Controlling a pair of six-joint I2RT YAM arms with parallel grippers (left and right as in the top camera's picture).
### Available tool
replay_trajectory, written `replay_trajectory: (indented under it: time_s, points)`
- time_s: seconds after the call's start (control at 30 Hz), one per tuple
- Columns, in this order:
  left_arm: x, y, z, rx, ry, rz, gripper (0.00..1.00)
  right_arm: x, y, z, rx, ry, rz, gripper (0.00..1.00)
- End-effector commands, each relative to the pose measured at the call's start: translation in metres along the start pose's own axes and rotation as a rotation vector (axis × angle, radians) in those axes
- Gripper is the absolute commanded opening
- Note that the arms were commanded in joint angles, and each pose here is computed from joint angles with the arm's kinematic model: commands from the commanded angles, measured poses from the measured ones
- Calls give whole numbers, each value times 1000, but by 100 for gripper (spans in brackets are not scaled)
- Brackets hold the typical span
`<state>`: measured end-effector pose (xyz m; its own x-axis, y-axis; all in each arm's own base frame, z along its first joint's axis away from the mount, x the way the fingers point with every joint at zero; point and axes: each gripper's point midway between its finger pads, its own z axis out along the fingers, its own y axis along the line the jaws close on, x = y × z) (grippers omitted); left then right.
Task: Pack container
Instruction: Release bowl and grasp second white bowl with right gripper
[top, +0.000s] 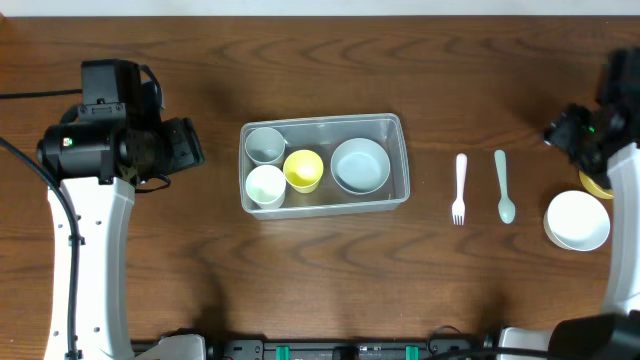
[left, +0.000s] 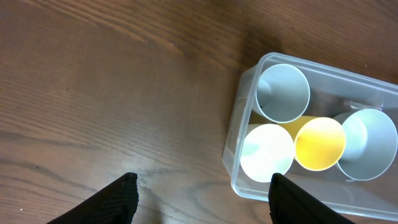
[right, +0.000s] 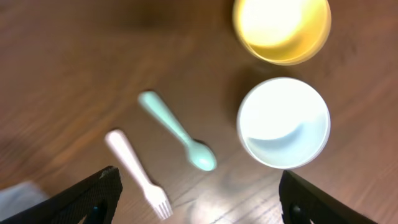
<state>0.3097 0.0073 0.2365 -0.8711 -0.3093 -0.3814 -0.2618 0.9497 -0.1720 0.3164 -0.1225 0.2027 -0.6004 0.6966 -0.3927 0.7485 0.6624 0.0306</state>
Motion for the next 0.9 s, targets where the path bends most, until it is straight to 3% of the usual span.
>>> replay_trajectory:
  time_s: [0.0, 0.37, 0.87]
  points:
    - [2, 0, 1, 5, 10, -10, 68, 9, -24, 32, 10, 72, 74, 83]
    - [2, 0, 1, 6, 11, -10, 68, 46, -55, 126, 29, 113, 117, 81]
    - [2, 0, 1, 5, 11, -10, 68, 78, -56, 182, 55, 207, 103, 75]
